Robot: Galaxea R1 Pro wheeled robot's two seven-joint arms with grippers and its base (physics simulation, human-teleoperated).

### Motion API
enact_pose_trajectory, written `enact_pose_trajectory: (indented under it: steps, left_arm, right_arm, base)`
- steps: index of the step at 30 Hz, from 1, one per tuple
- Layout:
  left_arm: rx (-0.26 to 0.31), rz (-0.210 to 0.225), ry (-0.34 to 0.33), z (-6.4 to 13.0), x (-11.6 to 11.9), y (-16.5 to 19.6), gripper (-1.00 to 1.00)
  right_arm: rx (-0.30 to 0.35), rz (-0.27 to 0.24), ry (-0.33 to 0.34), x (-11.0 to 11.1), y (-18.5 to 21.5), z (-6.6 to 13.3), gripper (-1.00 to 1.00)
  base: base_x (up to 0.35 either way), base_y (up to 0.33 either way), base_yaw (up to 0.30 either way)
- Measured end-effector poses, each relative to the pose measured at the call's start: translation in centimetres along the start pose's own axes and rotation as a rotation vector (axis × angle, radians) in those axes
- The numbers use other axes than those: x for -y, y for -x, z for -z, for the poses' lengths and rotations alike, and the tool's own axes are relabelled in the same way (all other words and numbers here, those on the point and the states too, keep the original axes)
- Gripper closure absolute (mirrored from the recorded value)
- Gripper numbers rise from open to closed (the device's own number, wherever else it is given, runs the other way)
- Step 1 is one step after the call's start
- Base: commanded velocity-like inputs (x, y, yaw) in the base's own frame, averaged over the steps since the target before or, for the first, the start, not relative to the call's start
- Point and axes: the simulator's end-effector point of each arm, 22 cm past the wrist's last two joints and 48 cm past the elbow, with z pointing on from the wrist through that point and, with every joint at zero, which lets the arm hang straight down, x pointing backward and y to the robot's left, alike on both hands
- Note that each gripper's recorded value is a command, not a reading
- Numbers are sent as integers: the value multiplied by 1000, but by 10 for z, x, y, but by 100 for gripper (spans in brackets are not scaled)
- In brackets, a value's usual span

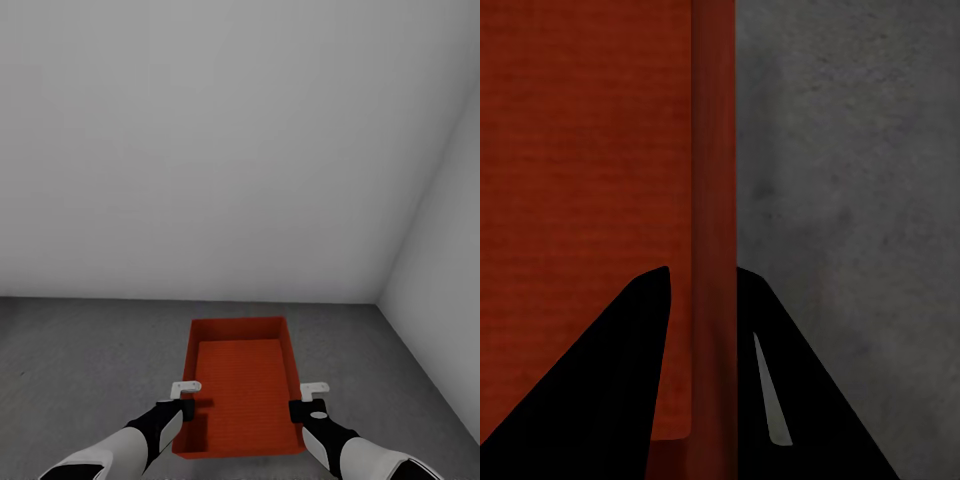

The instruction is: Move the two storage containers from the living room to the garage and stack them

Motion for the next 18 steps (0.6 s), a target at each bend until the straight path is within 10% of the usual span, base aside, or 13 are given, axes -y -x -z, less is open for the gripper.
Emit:
enact_pose_trajectory:
  steps: [18]
  left_arm:
    - [-29, -2, 1, -33, 1, -27, 100]
  right_arm:
    - [-29, 2, 2, -5, -32, -28, 100]
  base:
    - [0, 0, 0]
